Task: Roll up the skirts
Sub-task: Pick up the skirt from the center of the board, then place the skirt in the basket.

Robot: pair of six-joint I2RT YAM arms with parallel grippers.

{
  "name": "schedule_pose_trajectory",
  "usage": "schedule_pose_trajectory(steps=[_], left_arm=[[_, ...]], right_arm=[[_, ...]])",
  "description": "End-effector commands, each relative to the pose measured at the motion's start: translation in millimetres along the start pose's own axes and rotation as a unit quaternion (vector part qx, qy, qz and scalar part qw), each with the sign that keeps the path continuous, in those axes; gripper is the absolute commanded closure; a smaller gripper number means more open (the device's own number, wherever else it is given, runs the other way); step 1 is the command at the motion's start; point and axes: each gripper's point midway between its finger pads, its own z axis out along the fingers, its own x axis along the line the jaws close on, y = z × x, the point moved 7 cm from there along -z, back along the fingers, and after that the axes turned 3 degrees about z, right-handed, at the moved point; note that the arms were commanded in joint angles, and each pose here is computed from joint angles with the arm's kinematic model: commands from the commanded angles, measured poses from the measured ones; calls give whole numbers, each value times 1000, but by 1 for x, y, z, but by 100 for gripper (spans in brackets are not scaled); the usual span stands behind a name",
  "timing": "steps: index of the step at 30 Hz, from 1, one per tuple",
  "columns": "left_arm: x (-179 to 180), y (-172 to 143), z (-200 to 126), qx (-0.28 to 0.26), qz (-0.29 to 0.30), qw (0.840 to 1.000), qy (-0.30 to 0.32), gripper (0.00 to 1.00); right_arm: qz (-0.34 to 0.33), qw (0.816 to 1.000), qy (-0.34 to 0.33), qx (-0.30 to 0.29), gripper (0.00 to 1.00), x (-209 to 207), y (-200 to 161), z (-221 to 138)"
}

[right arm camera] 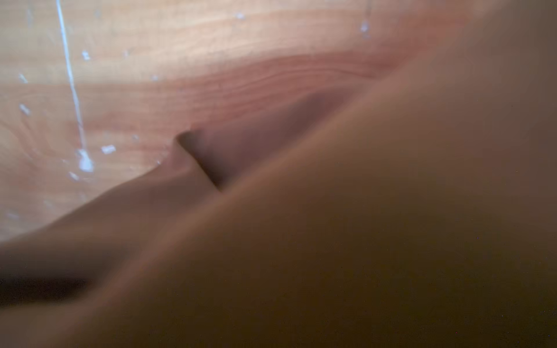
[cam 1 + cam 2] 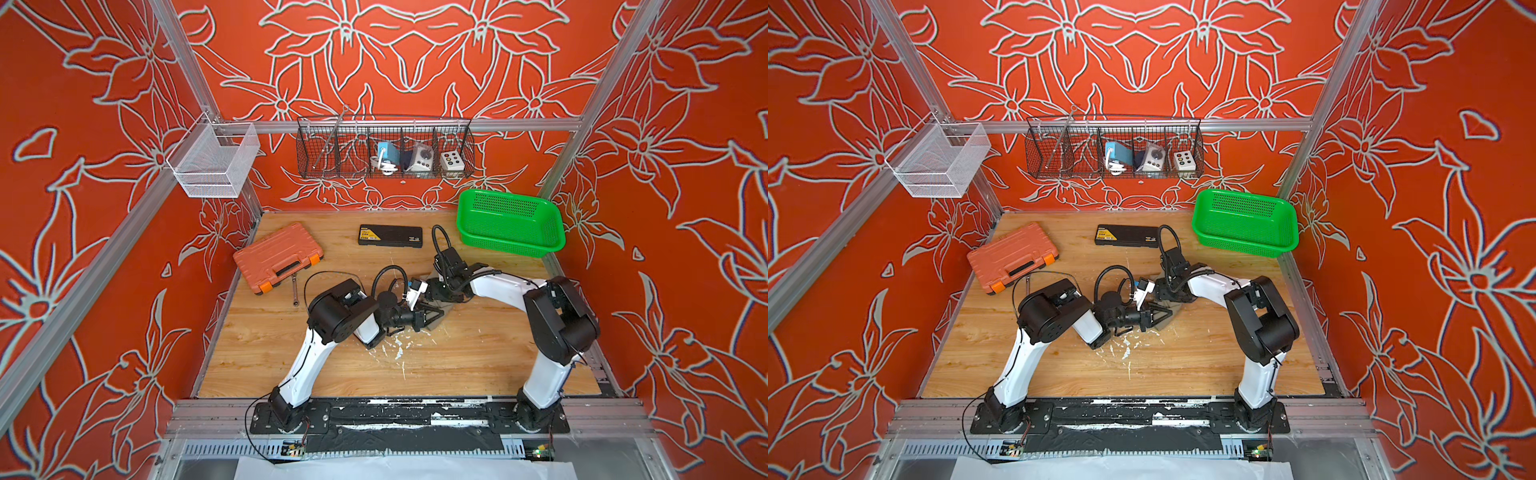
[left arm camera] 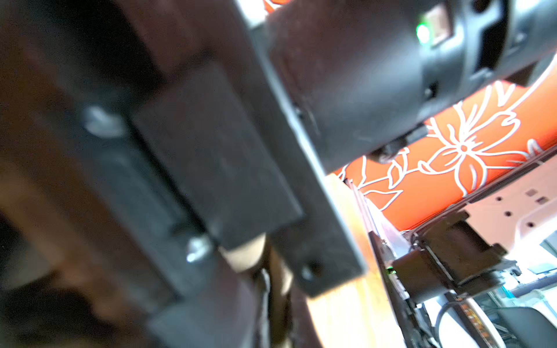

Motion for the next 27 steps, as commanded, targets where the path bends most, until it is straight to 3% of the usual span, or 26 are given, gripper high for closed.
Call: schedule_pose_trajectory(steps=[1,2,3,8,15,17,22,27], left_arm=[[9,-14,-15,21,-36,998,51,5],[4,-9,-21,7,-25,998,64,1],[0,-4,-28,-8,-14,997,79,1],[-42,30,-74,-102,56,982,151,1],[-126,39,-95,-115,169,960,190,1],[-145,39,-100,-117,177,959,189,1],[-196,47,-116,-111,198,961,160,1],[-233,59,-144,-106,211,963,129,3]], right_arm=[[-8,993,-48,103,74,-21,-44,28],[-2,994,-41,106,91,-21,-49,31],[2,994,-37,105,100,-22,-51,32],[0,997,-18,80,100,-17,-35,14],[46,996,39,-58,100,-27,23,-76],[58,992,44,-101,100,-32,37,-101],[102,972,55,-206,100,-47,80,-149],[151,938,95,-297,100,-68,125,-166]])
